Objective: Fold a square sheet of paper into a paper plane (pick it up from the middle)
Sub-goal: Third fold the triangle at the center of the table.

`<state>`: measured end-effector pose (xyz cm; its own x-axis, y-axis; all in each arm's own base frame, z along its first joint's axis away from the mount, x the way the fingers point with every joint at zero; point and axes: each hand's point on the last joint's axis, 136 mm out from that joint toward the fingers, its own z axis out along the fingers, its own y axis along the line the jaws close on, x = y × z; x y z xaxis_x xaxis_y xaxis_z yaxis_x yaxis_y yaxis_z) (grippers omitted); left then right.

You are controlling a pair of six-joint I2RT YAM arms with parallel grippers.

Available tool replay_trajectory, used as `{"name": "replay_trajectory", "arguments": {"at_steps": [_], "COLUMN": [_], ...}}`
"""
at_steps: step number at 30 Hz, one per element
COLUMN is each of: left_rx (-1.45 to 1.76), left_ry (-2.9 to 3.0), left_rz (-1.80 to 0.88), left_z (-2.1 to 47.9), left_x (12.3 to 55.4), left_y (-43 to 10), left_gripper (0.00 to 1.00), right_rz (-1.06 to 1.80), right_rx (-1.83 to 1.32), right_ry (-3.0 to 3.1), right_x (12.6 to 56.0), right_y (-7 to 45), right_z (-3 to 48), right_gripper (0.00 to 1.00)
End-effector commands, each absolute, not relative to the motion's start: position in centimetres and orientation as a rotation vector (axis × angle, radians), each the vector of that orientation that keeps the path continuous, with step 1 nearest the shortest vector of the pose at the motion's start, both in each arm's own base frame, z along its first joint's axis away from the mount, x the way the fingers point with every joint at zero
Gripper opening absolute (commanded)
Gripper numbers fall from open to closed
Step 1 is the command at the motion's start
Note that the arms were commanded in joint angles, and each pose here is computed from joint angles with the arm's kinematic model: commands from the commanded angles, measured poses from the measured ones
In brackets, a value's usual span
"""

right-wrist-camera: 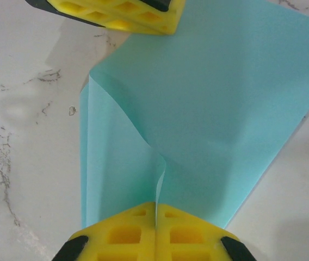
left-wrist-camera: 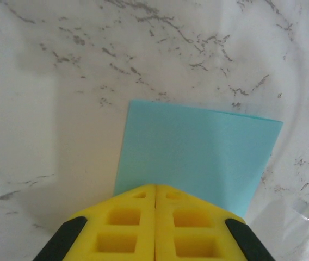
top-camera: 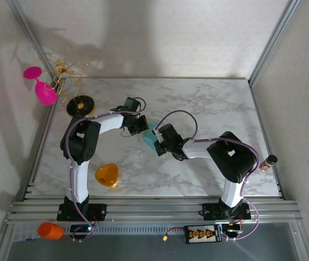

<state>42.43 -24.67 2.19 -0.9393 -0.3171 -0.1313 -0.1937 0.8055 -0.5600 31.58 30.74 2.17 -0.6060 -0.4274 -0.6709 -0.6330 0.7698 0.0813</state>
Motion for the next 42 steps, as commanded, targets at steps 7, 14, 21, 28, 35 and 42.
{"name": "replay_trajectory", "arguments": {"at_steps": [7,14,21,28,35,42], "left_rx": [-0.514,-0.518,-0.557,-0.571,-0.584,-0.584], "left_ry": [2.575,2.617,2.663,2.699,2.716,2.733], "left_rz": [-0.927,-1.007,-1.052,-1.053,-1.036,-1.018], "left_z": [8.0,7.6,5.4,4.0,3.0,2.2], "left_x": [41.9,38.7,37.2,36.0,35.7,35.5], "left_y": [-23.9,-26.0,-27.4,-27.8,-27.6,-27.5], "left_gripper": [0.11,0.13,0.12,0.10,0.10,0.10], "right_rz": [0.388,0.383,0.380,0.379,0.373,0.371], "right_rx": [-0.811,-0.809,-0.811,-0.807,-0.806,-0.807], "right_ry": [2.380,2.388,2.393,2.394,2.400,2.401], "right_x": [31.2,31.2,31.1,31.2,31.2,31.2], "right_y": [30.1,30.0,29.9,29.9,29.8,29.7], "right_z": [0.5,0.4,0.3,0.2,0.1,0.1], "right_gripper": [0.02,0.02,0.02,0.02,0.02,0.03]}}
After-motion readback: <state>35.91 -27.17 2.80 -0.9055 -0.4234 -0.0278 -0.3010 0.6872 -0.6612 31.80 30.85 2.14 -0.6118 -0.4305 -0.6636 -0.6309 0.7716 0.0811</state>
